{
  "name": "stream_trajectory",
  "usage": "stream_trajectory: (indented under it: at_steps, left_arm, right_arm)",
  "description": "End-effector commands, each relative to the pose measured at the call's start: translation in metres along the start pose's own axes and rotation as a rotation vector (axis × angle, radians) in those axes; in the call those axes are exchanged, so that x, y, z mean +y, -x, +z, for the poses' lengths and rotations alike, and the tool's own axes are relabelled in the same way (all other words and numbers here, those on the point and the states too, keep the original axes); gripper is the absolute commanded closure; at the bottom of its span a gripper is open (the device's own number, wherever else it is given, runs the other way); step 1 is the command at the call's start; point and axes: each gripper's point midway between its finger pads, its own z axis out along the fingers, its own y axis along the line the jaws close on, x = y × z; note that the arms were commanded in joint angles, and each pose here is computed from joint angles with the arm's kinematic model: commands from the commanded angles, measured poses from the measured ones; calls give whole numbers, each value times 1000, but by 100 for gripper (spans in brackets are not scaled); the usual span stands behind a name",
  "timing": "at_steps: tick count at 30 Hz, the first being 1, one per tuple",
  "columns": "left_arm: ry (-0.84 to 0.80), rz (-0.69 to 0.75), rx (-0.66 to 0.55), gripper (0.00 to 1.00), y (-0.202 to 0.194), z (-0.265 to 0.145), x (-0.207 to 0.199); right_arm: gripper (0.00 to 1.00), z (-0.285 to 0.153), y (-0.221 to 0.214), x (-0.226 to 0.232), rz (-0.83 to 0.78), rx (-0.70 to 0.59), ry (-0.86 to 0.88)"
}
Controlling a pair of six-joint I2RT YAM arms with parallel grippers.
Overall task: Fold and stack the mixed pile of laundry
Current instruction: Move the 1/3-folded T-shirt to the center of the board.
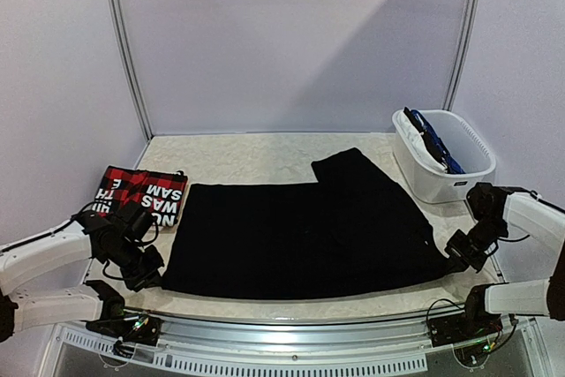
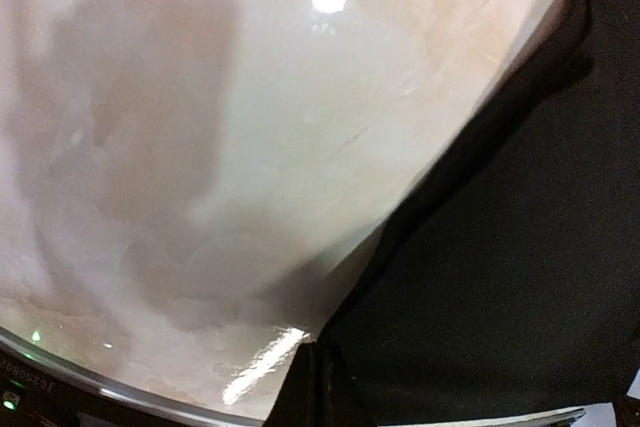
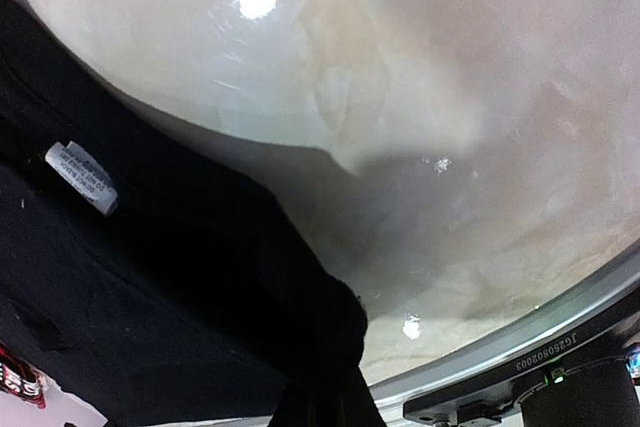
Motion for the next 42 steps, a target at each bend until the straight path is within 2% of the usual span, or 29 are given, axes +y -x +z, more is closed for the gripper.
stream_trajectory:
  at_steps: [1, 5, 11, 16, 24, 28, 33, 37, 42]
  left_arm:
    - [61, -27, -4, 99, -4, -1, 16]
    - [91, -13, -17, 94, -1, -8, 19]
    - [53, -5, -101, 75, 11, -26, 14]
    - [61, 6, -152, 59, 18, -39, 16]
    - [-2, 93, -299, 31, 42, -76, -4]
    - [-7, 137, -358, 21, 54, -94, -15]
    - [-2, 228, -428, 2, 70, -119, -35]
    - [2, 322, -488, 0, 87, -144, -63]
    - [-35, 433, -524, 1, 101, -163, -106]
  right_arm:
    - [97, -3, 4, -12, 19, -39, -51]
    - [76, -6, 5, -11, 9, -51, -44]
    - [38, -28, 15, -4, -16, -125, -26]
    - [25, -55, 27, 11, -71, -196, 14]
    - [20, -123, 45, 53, -237, -357, 140]
    - [18, -168, 49, 91, -378, -478, 228]
    - [16, -212, 41, 141, -542, -589, 325]
    - [16, -235, 39, 185, -661, -643, 400]
    - [16, -243, 39, 243, -814, -634, 454]
